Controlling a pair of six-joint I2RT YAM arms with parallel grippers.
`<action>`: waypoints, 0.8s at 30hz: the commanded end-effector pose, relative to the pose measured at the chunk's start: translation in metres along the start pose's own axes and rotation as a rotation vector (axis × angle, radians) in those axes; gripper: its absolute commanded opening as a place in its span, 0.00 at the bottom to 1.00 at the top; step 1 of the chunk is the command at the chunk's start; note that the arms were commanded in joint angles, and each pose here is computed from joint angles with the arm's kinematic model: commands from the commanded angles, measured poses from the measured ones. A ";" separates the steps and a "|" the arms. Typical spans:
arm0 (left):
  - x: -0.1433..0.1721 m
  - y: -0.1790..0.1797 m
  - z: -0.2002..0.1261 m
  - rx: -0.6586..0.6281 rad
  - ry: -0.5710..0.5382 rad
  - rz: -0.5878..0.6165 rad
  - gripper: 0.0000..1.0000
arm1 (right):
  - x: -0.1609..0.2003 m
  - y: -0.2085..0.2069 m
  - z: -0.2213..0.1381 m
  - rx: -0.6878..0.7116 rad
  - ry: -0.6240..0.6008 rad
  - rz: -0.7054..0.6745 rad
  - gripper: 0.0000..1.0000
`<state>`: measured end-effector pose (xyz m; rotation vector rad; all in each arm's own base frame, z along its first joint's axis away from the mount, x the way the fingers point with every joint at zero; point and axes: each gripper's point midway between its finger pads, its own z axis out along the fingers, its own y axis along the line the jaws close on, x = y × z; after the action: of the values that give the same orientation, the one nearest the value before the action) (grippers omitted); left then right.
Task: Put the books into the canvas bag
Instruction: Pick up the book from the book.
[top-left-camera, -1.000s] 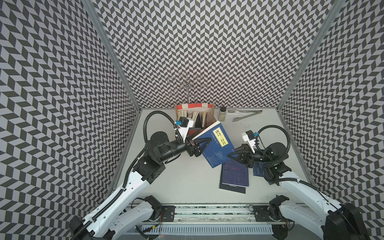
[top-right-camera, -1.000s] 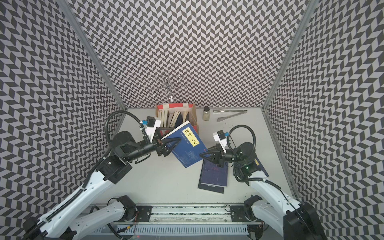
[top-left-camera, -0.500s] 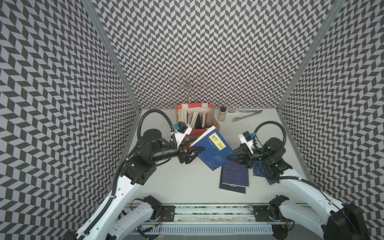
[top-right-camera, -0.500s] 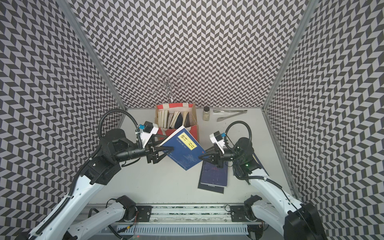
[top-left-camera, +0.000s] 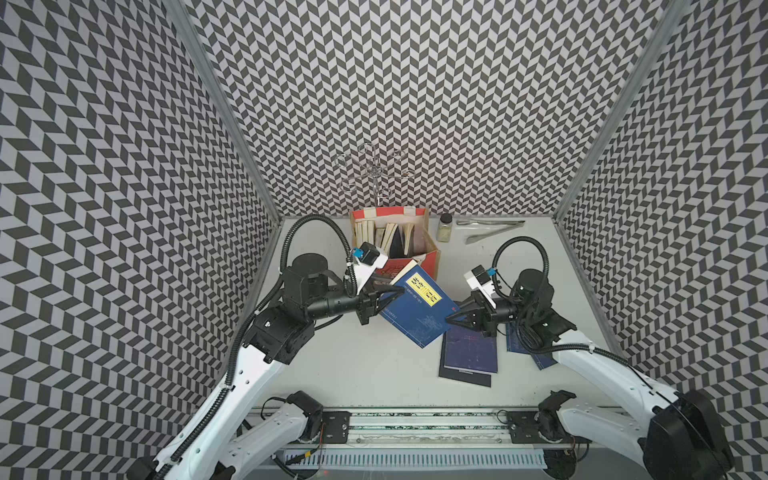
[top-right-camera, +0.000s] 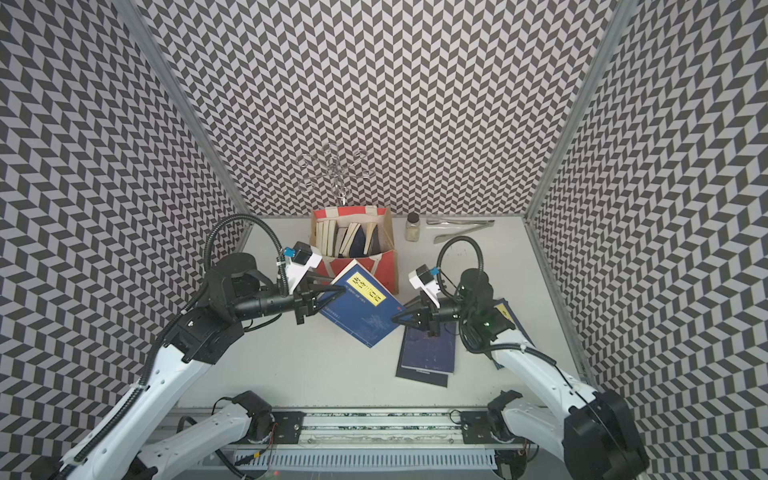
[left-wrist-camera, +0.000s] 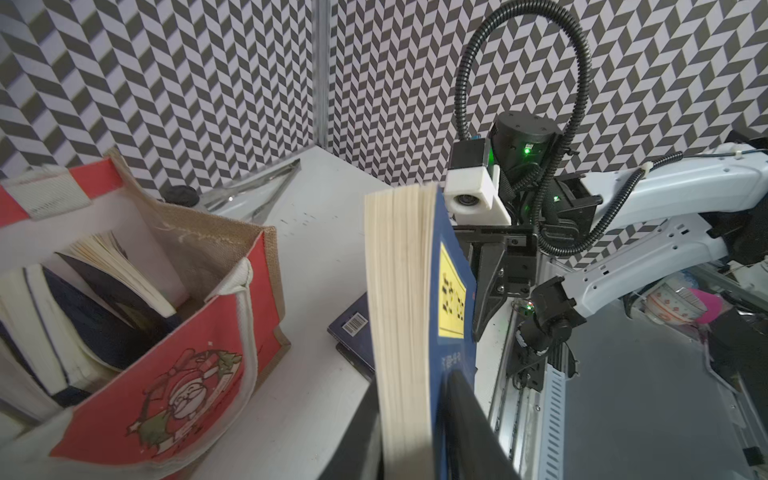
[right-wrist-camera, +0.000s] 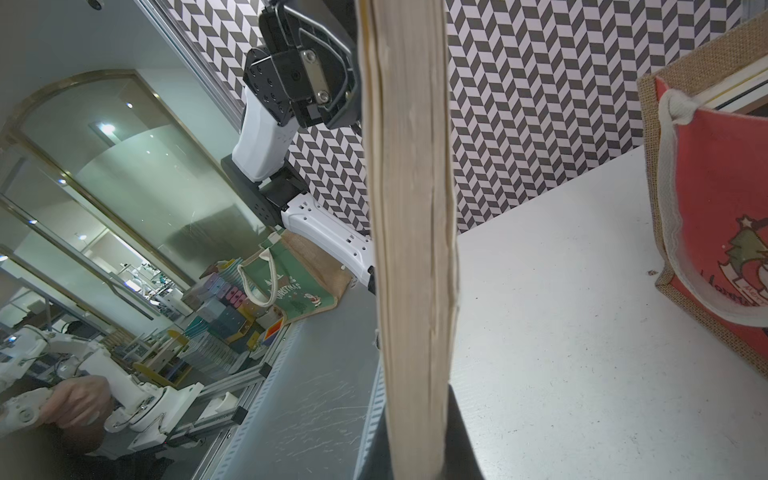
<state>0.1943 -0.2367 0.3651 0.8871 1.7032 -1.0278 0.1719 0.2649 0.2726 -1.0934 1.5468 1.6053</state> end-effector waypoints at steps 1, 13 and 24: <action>-0.004 -0.007 0.000 0.026 0.006 0.018 0.16 | -0.015 0.015 0.001 -0.044 -0.011 -0.148 0.00; -0.053 0.047 -0.006 -0.276 -0.090 -0.002 0.00 | -0.047 -0.050 -0.020 0.422 -0.133 -0.079 0.99; -0.137 0.143 -0.023 -0.707 -0.266 -0.100 0.00 | -0.058 -0.101 -0.072 0.871 -0.206 0.022 0.99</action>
<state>0.3312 -0.1989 0.4384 0.3708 1.7671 -0.5900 0.2825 0.2262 0.2713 -0.5028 1.8318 0.9582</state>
